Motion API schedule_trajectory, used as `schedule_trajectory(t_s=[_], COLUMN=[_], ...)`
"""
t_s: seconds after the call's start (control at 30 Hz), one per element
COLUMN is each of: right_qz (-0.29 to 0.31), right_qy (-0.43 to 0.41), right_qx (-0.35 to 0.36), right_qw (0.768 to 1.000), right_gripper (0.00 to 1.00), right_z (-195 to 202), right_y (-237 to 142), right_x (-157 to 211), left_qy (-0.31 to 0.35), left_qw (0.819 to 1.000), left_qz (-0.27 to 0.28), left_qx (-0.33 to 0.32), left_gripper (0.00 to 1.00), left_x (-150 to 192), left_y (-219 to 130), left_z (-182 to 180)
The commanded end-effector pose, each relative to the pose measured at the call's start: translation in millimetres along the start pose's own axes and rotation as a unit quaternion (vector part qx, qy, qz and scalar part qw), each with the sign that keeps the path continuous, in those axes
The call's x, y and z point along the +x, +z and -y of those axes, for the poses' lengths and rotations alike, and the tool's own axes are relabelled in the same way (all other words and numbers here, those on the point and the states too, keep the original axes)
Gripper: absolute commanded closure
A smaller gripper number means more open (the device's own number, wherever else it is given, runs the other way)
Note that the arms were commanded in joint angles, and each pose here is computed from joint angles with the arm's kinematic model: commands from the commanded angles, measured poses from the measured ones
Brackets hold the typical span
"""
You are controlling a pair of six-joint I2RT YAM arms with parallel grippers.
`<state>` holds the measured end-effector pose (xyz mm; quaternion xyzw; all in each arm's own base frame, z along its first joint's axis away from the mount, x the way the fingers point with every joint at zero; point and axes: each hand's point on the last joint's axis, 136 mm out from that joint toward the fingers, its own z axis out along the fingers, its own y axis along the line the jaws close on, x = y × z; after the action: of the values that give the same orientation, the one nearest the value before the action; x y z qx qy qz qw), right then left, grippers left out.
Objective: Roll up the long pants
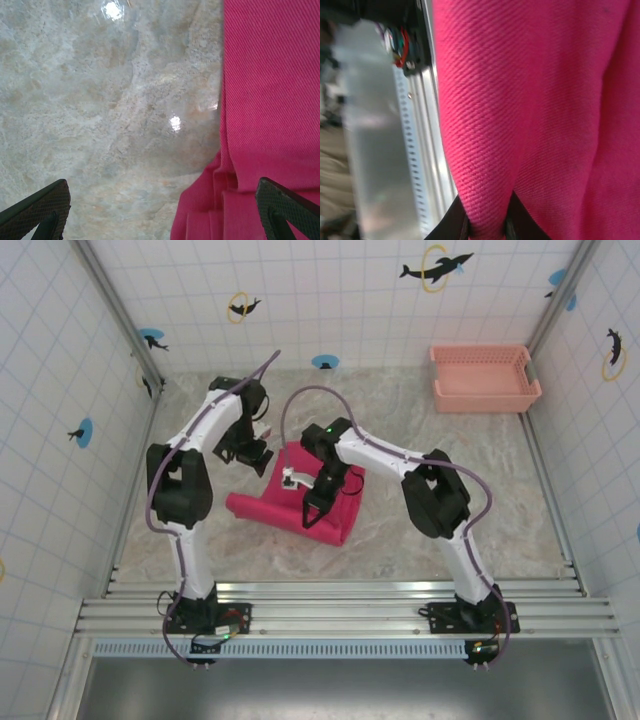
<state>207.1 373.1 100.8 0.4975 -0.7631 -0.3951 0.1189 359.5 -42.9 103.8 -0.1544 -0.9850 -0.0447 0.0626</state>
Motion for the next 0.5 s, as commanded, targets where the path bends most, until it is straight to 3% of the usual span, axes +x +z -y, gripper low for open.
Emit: schedule_trajectory(t_s=[0.0,0.33,0.47], right_qz=[0.039,0.013,0.015], right_qy=[0.101,0.172,0.179], right_qx=[-0.074,-0.012,0.000], right_qw=[0.991,0.985,0.984], right_gripper=[0.89,0.87,0.87], right_z=[7,79,92], right_y=[-18,-11,-8], right_x=[-7,9,6], left_qy=[0.012,0.013,0.013], left_qw=[1.000,1.000,0.998], left_qz=[-0.008,-0.005,0.005], left_qx=[-0.010,-0.006,-0.057], left_gripper=[0.03,0.03,0.03], left_x=[13,30,36], left_y=[-3,-8,-25], left_z=[0,14,10])
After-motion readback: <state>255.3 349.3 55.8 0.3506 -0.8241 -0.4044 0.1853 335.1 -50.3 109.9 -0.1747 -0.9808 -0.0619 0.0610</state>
